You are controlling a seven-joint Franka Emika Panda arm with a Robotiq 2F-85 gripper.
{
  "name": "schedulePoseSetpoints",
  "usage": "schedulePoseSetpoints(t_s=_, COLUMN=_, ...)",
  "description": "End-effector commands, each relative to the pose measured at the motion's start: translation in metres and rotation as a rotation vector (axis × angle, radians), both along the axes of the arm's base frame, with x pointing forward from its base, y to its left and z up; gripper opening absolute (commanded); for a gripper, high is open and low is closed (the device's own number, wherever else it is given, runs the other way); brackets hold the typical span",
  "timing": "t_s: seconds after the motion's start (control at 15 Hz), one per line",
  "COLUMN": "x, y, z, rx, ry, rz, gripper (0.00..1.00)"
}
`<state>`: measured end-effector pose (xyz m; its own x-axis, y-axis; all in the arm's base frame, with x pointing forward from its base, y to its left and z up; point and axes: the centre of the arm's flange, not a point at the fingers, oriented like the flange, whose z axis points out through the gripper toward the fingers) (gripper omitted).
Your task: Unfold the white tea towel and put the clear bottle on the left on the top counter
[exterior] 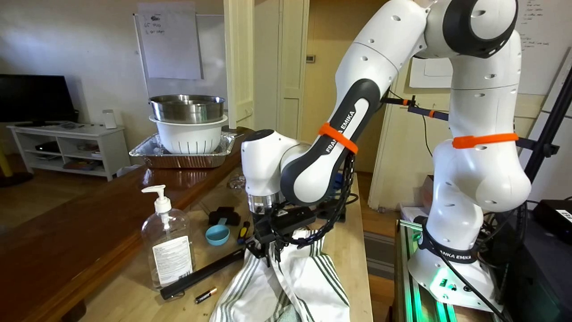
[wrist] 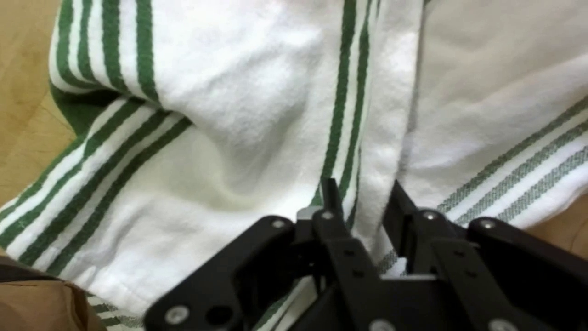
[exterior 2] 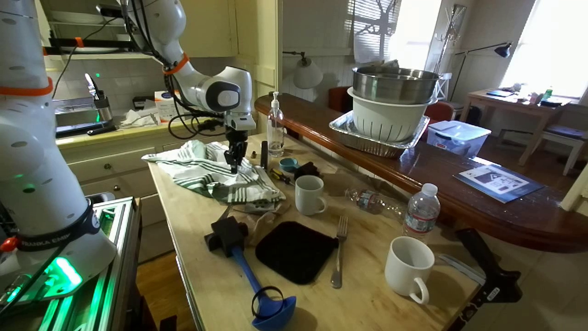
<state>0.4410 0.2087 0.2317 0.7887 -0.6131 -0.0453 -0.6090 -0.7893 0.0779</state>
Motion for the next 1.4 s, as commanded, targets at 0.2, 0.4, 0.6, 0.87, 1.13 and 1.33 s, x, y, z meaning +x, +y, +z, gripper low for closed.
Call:
schedulePoseSetpoints(t_s=0.2, x=-0.022, y=-0.001, z=0.017, rx=0.004, ry=-0.010, rz=-0.039, gripper=0.00)
schedulePoseSetpoints(t_s=0.4, x=-0.054, y=-0.006, z=0.041, rx=-0.016, ry=-0.018, rz=-0.064, gripper=0.01)
schedulePoseSetpoints(t_s=0.6, x=-0.095, y=-0.024, z=0.062, rx=-0.075, ry=0.006, rz=-0.128, gripper=0.01)
schedulePoseSetpoints(t_s=0.87, x=-0.141, y=-0.048, z=0.094, rx=-0.124, ry=0.036, rz=-0.238, gripper=0.01)
schedulePoseSetpoints(t_s=1.13, x=-0.172, y=-0.064, z=0.127, rx=-0.141, ry=0.083, rz=-0.333, gripper=0.01)
schedulePoseSetpoints(t_s=1.33, x=-0.187, y=-0.075, z=0.137, rx=-0.176, ry=0.172, rz=-0.390, gripper=0.12)
